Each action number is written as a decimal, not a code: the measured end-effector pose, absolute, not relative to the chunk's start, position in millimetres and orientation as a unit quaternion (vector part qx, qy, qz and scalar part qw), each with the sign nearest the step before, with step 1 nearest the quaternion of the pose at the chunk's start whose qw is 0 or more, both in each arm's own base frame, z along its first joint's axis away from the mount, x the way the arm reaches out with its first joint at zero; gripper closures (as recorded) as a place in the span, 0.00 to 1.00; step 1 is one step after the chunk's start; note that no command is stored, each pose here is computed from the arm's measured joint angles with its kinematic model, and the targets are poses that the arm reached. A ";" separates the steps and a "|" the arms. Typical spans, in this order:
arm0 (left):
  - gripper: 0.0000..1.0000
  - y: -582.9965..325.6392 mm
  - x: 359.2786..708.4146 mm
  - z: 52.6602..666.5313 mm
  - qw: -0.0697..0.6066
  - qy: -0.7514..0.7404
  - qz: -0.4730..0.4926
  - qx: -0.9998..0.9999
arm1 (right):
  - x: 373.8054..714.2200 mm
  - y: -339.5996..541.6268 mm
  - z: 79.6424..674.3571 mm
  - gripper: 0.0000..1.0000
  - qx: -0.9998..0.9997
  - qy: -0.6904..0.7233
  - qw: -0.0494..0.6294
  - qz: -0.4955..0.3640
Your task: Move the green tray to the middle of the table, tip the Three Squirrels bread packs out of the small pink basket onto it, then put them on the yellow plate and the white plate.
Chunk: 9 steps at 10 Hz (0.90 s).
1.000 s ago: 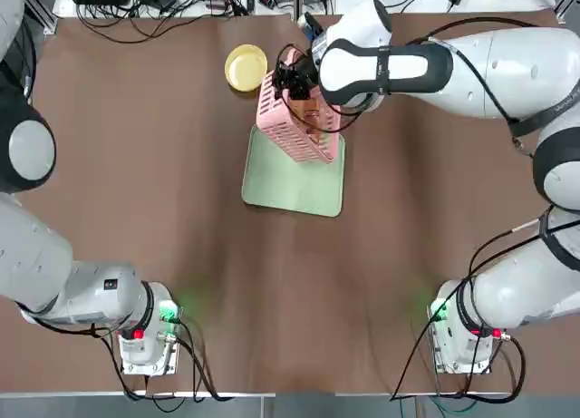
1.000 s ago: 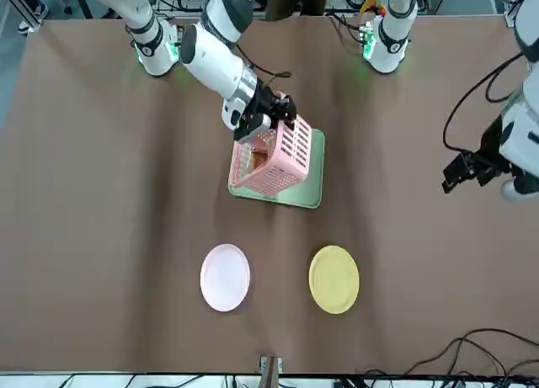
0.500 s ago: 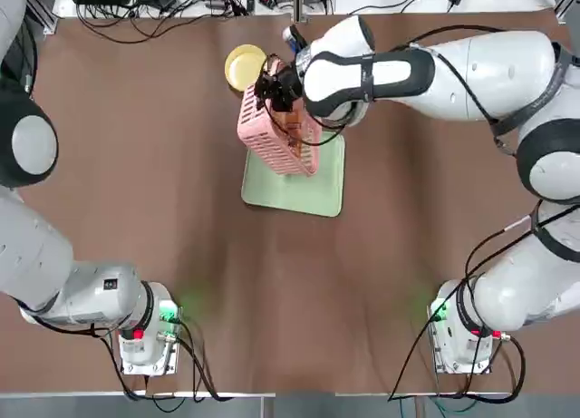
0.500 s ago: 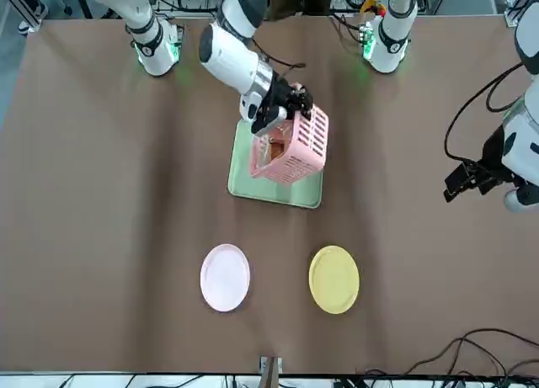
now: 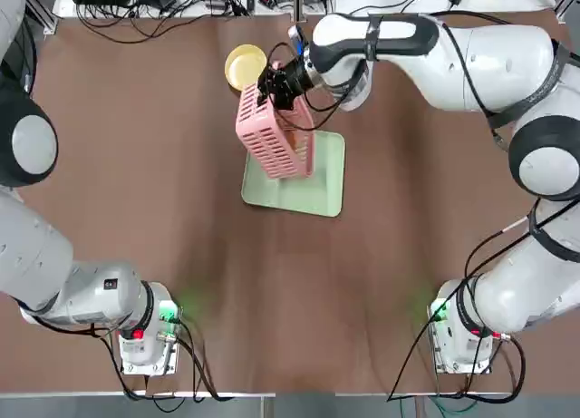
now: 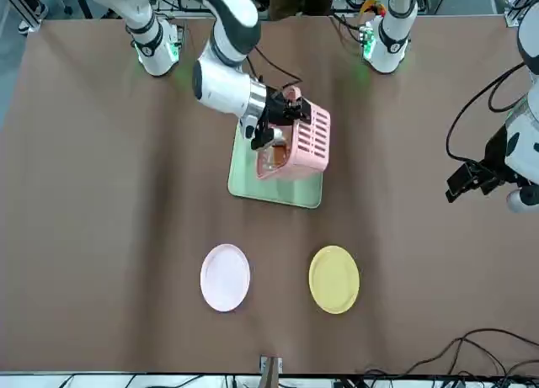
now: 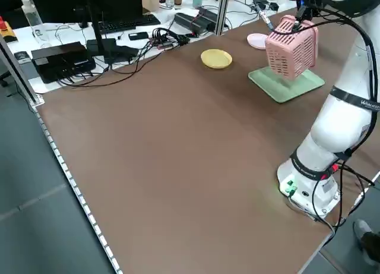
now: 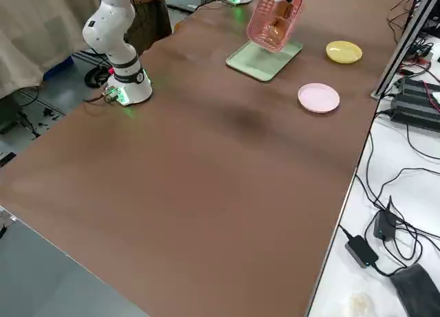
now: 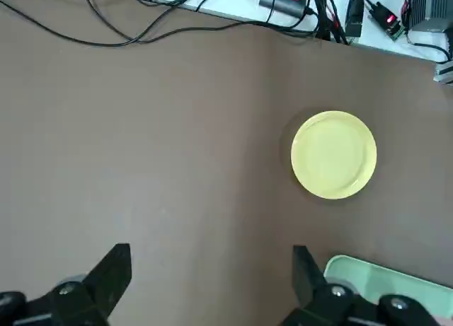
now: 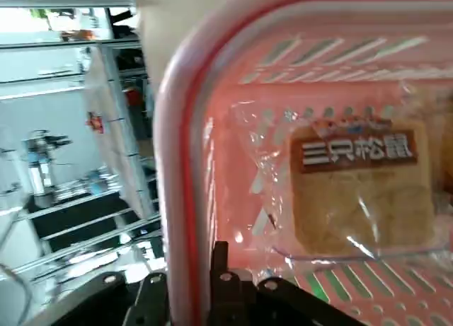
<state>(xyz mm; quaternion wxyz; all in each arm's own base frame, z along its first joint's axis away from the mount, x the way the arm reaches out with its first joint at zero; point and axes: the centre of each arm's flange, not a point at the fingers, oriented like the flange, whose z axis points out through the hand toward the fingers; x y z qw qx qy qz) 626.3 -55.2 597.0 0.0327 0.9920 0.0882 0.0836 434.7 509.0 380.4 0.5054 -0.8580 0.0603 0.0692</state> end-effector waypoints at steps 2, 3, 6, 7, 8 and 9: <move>0.00 -55.1 626.2 596.9 0.033 0.088 0.083 0.992 | 422.8 514.4 373.8 0.93 -0.836 0.061 0.542 0.062; 0.00 -55.1 626.1 596.7 0.033 0.088 0.083 0.992 | 420.4 514.1 371.2 0.93 -0.825 0.065 0.559 0.055; 0.00 -54.9 626.2 596.6 0.032 0.088 0.082 0.992 | 407.0 516.6 354.7 0.93 -0.784 0.057 0.618 -0.003; 0.00 -54.8 626.2 596.6 0.032 0.089 0.082 0.992 | 403.8 518.9 345.1 0.93 -0.778 0.046 0.627 -0.018; 0.00 -54.6 626.2 596.6 0.032 0.089 0.082 0.992 | 403.6 519.2 336.3 0.93 -0.776 0.037 0.629 -0.027; 0.00 -54.5 626.2 596.6 0.032 0.089 0.082 0.992 | 404.7 518.6 331.1 0.93 -0.774 0.032 0.631 -0.035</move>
